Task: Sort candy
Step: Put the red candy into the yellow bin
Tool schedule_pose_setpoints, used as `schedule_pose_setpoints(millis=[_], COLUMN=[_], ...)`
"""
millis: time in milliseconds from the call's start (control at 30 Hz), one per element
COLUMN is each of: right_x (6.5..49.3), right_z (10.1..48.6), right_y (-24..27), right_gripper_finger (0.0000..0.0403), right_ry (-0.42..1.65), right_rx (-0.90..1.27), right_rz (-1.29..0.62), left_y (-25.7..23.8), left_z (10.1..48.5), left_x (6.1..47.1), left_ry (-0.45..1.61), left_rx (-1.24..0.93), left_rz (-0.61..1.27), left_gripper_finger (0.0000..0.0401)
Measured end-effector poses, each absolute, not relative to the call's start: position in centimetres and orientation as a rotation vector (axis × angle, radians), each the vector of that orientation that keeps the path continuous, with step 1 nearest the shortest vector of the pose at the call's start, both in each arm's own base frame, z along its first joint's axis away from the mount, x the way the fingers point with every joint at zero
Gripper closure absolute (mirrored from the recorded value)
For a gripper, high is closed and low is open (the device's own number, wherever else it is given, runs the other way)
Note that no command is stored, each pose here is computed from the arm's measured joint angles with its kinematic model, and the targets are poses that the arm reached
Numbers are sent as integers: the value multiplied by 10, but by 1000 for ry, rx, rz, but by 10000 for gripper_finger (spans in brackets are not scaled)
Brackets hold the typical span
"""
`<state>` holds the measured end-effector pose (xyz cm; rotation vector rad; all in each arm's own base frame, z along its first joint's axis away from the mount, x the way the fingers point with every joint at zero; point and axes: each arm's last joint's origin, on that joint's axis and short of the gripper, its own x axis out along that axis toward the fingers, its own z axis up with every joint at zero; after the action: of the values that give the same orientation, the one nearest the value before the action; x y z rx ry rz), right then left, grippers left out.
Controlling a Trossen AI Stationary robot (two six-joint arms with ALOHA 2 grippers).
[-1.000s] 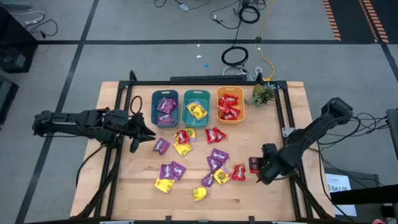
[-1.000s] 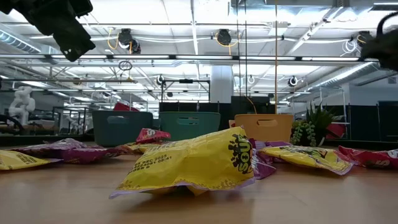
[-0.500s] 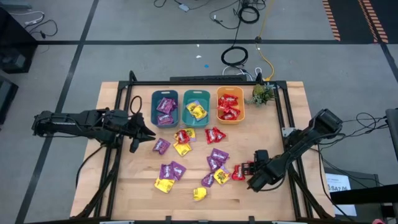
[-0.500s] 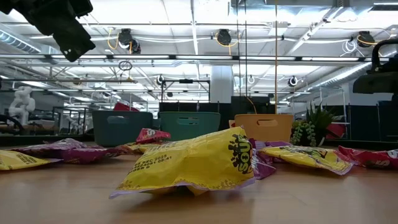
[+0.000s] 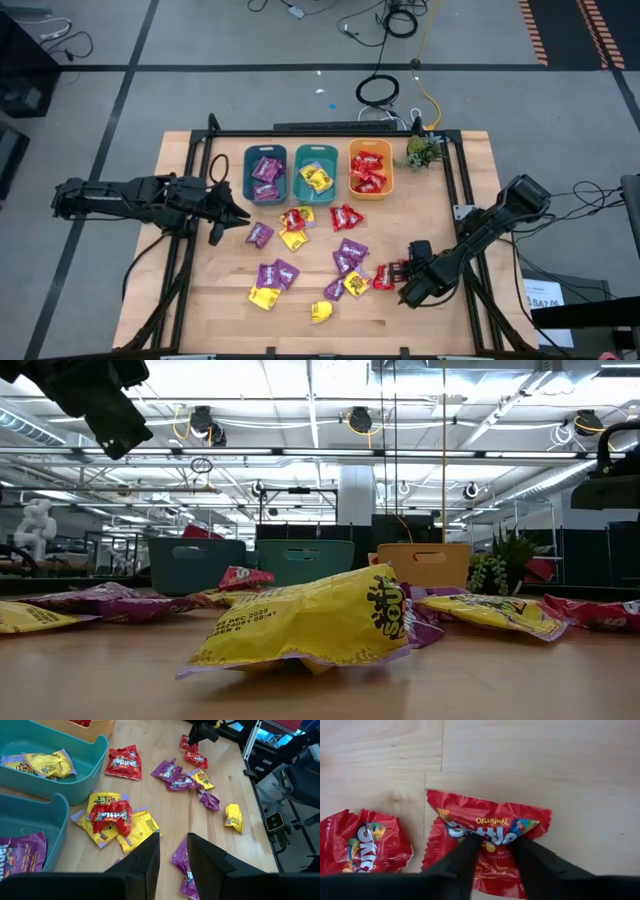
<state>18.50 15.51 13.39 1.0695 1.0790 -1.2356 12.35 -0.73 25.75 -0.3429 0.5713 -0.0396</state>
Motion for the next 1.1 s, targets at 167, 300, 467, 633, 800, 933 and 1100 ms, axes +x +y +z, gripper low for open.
schedule_pose_setpoints(millis=[167,300,467,633,800,933,1100], right_x=[187,190,198,205,215,224,234], right_z=[137,149,186,237,283,312,331], right_y=[156,158,157,136,99,64,23], right_gripper_finger=[384,384,397,398,397,397,397], right_ry=[1112,1164,1092,843,647,617,596], right_rx=[1017,934,876,786,689,585,500], right_rz=[-1176,-1177,-1111,-1060,-1019,-997,-1005], left_y=[-7,-7,-7,-7,-7,-7,-7], left_z=[258,258,258,258,258,258,258], left_x=[124,124,124,124,124,124,124], left_ry=[571,571,571,570,571,570,570], left_rx=[-343,-343,-343,-343,-343,-343,-343], left_rz=[-39,-40,-40,-39,-39,-40,-39], left_gripper_finger=[294,294,294,294,294,294,294])
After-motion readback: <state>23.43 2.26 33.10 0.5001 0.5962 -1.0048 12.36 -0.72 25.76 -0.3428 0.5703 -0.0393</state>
